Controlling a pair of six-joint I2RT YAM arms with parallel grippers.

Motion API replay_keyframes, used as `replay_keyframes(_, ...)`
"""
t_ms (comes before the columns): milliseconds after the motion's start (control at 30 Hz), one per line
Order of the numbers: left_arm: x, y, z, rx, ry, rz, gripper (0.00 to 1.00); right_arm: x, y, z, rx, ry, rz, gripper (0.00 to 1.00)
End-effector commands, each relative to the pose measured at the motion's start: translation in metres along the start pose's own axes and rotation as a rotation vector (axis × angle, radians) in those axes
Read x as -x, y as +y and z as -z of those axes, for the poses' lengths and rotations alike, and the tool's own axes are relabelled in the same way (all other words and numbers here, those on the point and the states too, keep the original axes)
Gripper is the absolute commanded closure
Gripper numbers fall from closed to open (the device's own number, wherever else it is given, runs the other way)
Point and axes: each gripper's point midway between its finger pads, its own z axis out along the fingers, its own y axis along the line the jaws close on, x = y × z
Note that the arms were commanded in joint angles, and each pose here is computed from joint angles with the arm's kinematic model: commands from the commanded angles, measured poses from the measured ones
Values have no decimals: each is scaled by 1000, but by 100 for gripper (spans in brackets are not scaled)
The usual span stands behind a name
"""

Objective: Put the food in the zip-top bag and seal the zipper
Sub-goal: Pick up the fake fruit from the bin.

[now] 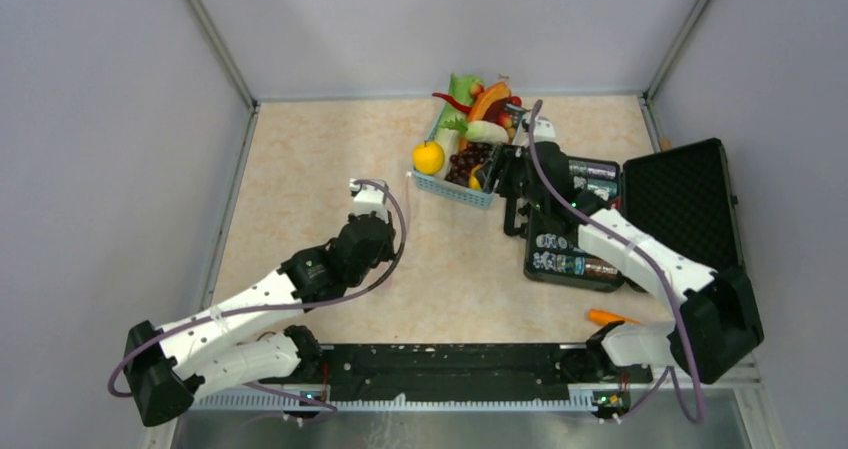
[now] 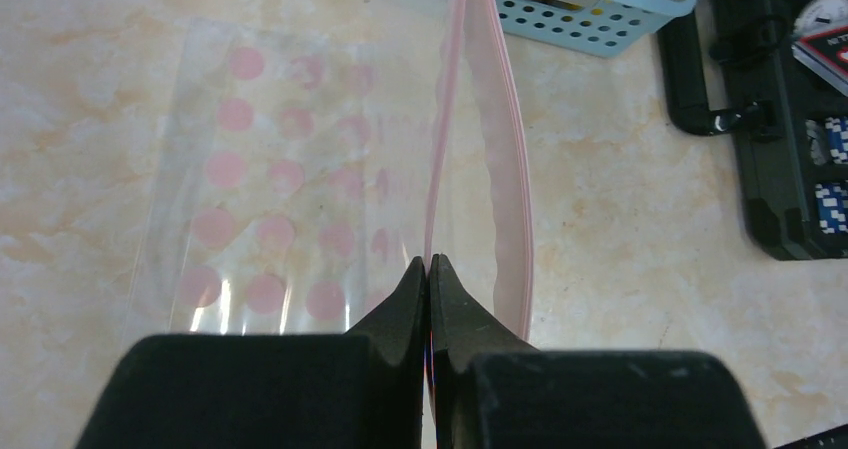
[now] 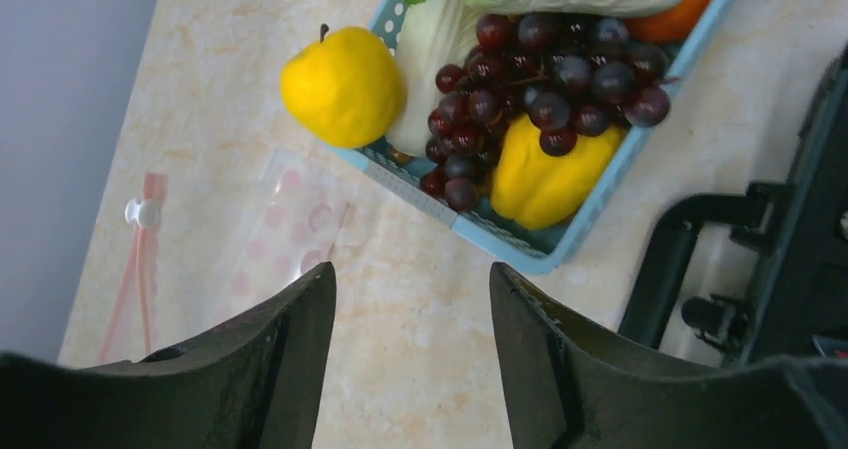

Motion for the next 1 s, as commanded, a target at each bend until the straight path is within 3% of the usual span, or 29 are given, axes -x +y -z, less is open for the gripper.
replay_keyframes(0, 10, -21, 0, -109, -20, -17, 100, 21, 43, -25, 163, -7, -17, 35)
replay_keyframes(33, 8, -21, 0, -105, -13, -20, 100, 20, 46, -33, 165, 6, -27, 27)
replay_keyframes(67, 7, -20, -1, -101, -5, -23, 100, 22, 50, -39, 173, 6, -30, 25)
replay_keyframes(200, 5, -16, -1, -76, 6, -17, 100, 32, 68, -65, 206, -30, 22, 24)
replay_keyframes(467, 7, -10, 4, -61, -10, -4, 100, 15, 80, -118, 175, 41, 78, 24)
replay_keyframes(767, 4, -12, 5, -74, 4, -6, 100, -10, 69, -168, 29, 97, 191, 22)
replay_keyframes(833, 4, -11, 6, -73, 3, -4, 100, -11, 62, -175, -15, 99, 209, 14)
replay_keyframes(967, 5, -10, 7, -73, -2, 5, 100, -18, 55, -182, -43, 123, 240, 13)
